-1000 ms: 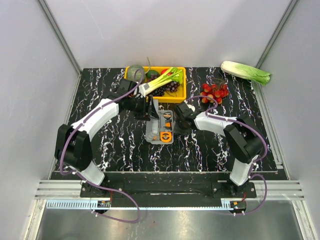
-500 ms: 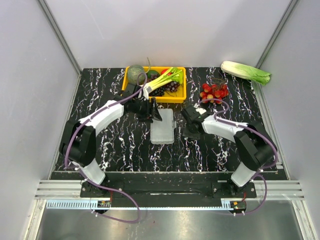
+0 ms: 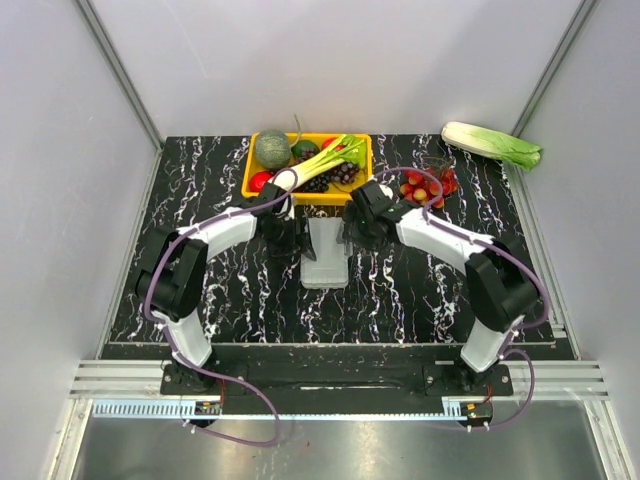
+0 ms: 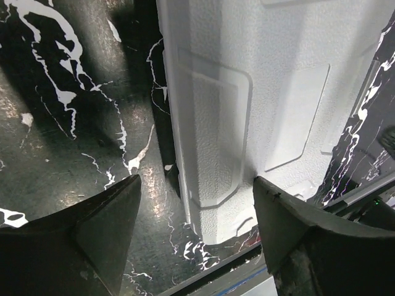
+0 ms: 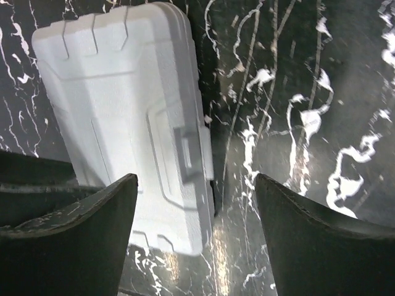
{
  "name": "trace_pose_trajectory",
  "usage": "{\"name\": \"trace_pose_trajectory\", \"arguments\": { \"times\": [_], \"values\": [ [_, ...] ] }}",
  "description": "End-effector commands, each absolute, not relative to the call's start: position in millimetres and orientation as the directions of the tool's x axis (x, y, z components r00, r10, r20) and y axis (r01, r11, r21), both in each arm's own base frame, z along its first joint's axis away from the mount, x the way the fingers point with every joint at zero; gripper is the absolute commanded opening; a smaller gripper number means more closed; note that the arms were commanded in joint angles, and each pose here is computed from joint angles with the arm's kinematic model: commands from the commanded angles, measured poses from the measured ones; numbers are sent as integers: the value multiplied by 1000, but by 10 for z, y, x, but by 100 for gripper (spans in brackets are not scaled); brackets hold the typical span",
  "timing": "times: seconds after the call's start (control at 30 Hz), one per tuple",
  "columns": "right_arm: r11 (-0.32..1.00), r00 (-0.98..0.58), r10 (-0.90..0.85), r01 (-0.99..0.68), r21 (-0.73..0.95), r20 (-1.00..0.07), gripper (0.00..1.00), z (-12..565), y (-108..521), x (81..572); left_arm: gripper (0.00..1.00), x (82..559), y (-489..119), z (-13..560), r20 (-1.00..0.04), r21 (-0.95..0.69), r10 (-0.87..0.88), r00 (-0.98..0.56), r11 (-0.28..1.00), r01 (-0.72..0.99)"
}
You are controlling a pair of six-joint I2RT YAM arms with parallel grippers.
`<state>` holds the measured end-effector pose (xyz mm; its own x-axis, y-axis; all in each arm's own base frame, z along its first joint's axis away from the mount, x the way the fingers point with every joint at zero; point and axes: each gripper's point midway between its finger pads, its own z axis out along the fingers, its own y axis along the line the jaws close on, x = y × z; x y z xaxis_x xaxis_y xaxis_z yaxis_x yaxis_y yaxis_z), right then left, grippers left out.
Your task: Pack the tool kit
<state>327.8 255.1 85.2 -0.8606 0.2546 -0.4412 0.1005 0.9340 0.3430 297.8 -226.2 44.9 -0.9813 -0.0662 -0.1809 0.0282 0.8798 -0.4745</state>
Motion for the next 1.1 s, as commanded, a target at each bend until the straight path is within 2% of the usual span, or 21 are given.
{"name": "trace_pose_trajectory", "arguments": {
  "times": [0.0,0.07,0.13,0.27,0.43,0.6,0.67,0.77,0.83,0.93,1.07],
  "values": [
    [937,-897,198,54,345,-396,82,687,2752,3363,74,2857,-2085,164,-148,-369,-70,-986,930,-11],
    [941,-907,193,63,333,-375,78,597,2767,3375,66,2817,-2065,102,-127,-348,-69,-990,937,-21],
    [944,-915,187,67,323,-358,71,534,2779,3377,63,2790,-2030,45,-112,-318,-65,-992,948,-26],
    [951,-923,193,94,293,-333,48,391,2743,3353,59,2756,-2056,-9,-99,-312,-52,-994,950,-18],
    [962,-944,180,109,252,-275,43,209,2691,3226,58,2771,-2132,17,-105,-334,-39,-994,942,-2],
    [964,-948,169,101,248,-271,41,191,2714,3163,57,2759,-2244,52,-103,-386,-28,-994,922,14],
    [972,-948,150,88,218,-282,34,157,2719,3158,49,2751,-2302,63,-100,-412,-20,-995,911,23],
    [977,-958,127,76,200,-257,16,70,2750,3107,39,2745,-2391,87,-98,-442,-6,-995,896,38],
    [979,-961,121,73,192,-249,8,23,2768,3082,34,2738,-2430,91,-95,-457,1,-995,888,44],
    [980,-967,113,70,187,-230,2,-45,2800,3022,32,2740,-2456,105,-97,-472,2,-995,880,48],
    [982,-963,119,78,174,-241,2,-37,2774,3032,32,2741,-2479,118,-97,-477,2,-995,877,48]
  ]
}}
